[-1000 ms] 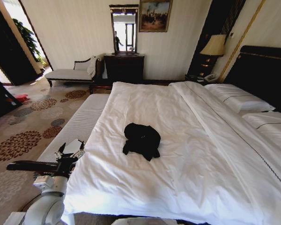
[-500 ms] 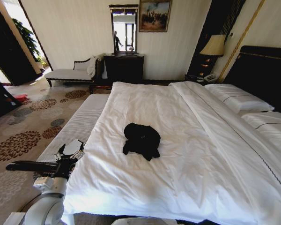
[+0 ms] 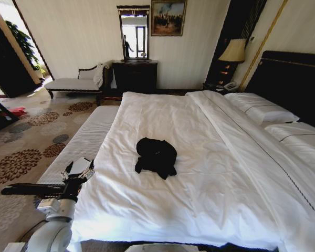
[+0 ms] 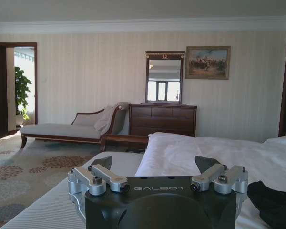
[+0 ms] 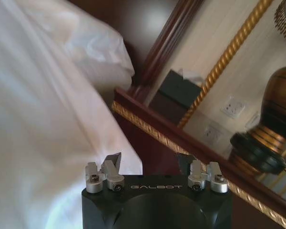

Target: Fold the clothes on the bed.

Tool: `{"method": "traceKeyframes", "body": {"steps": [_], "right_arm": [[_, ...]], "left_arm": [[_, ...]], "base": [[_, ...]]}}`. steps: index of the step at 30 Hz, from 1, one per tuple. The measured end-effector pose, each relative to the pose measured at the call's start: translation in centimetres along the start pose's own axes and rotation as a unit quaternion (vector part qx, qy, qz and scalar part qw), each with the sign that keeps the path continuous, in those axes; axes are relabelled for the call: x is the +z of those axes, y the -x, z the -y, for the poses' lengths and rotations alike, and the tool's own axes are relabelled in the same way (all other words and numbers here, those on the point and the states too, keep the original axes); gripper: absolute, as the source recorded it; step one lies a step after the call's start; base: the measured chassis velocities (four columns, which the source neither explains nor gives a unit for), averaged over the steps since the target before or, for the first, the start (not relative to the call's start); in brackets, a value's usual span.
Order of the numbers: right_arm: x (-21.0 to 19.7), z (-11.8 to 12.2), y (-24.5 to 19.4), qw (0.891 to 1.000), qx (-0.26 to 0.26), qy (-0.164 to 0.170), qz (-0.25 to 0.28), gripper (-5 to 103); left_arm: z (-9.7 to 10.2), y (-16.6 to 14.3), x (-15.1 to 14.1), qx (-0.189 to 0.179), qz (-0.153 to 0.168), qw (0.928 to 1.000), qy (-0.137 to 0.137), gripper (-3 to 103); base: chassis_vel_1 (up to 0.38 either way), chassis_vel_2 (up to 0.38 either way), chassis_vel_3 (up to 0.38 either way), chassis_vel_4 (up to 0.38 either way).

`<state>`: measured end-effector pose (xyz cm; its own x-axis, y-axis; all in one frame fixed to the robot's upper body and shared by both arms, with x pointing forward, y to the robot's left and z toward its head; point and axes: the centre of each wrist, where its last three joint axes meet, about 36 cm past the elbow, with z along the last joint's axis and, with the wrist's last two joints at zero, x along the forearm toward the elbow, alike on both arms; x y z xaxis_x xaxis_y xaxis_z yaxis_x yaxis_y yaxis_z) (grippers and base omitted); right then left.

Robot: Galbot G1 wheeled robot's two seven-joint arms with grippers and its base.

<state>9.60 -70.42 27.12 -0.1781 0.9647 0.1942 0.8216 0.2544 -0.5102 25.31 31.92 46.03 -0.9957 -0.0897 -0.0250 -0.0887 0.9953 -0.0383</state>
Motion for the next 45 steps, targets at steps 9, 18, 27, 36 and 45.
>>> {"method": "traceKeyframes", "body": {"steps": [9,18,27,36,45], "right_arm": [[-8.4,0.4,-2.7,0.986,-0.065,0.083,0.128,96],[-15.2,-0.9,-9.7,0.951,-0.172,0.126,0.225,100],[-18.4,-3.8,-17.4,0.91,-0.257,0.157,0.286,100],[-19.2,-6.8,-21.1,0.895,-0.297,0.162,0.292,100],[-23.7,-9.2,-25.5,0.838,-0.415,0.166,0.314,100]], "left_arm": [[0.2,-0.1,-0.4,0.004,0.003,1.0,0.004,100],[0.3,-0.1,-0.3,0.004,0.002,1.0,0.007,100],[0.6,-0.2,-0.1,0.004,0.0,1.0,0.005,100],[0.8,-0.1,-0.2,0.006,-0.001,1.0,0.007,100],[0.7,1.2,-0.4,0.017,-0.006,0.9996,0.02,100]], "base": [[0.0,0.0,0.0,0.0],[0.0,0.0,0.0,0.0],[0.0,0.0,0.0,0.0],[0.0,0.0,0.0,0.0],[0.0,0.0,0.0,0.0]]}}
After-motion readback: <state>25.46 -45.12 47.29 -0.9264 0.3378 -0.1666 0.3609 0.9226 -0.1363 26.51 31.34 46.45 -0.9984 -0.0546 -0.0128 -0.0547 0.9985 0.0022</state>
